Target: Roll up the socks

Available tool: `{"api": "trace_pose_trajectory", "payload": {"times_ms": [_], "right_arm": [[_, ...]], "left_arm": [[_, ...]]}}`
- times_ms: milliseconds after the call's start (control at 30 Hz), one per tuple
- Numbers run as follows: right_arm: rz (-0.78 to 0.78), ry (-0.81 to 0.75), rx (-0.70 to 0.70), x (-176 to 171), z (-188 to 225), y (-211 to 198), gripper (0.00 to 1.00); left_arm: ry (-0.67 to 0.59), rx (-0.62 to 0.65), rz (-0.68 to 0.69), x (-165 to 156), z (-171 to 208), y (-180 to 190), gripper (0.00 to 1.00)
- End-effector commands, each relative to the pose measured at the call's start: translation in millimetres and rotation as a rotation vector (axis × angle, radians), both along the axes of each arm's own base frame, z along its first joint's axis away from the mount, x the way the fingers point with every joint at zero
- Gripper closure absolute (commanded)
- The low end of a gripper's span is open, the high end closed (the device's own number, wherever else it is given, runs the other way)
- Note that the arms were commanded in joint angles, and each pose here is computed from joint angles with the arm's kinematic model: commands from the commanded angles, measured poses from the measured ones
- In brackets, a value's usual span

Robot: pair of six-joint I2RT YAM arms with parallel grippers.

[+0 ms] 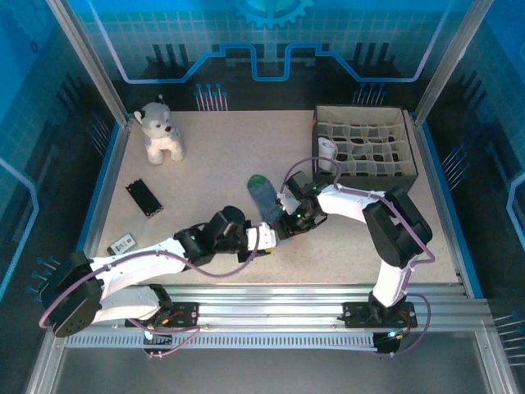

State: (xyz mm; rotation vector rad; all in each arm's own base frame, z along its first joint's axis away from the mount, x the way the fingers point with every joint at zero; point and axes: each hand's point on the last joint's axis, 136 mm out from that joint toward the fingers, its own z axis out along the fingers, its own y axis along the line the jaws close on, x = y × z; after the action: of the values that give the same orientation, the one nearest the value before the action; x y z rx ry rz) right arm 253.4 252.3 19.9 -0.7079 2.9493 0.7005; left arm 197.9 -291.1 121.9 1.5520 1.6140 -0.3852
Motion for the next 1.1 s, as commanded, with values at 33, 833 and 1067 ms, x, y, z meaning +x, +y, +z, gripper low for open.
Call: {"api": "trace_pose_trajectory", "payload": {"times_ms": [33, 833, 1067], "right_arm": [[0.010, 0.071, -0.224, -17.8, -33.6, -38.5, 0.58], [0.041, 0.138, -0.246, -22.3, -34.6, -36.1, 0.58], [0.060, 0.153, -0.233, -24.8, -36.1, -33.4, 0.58]], "left_arm": [[-0.238, 0.213, -0.008, 21.6, -20.1, 19.9, 0.69], [-0.360, 0.411, -0.223, 30.5, -72.1, -14.2, 0.67], [-0.302, 0.474, -0.132, 47.0, -97.3, -1.4, 0.66]]}}
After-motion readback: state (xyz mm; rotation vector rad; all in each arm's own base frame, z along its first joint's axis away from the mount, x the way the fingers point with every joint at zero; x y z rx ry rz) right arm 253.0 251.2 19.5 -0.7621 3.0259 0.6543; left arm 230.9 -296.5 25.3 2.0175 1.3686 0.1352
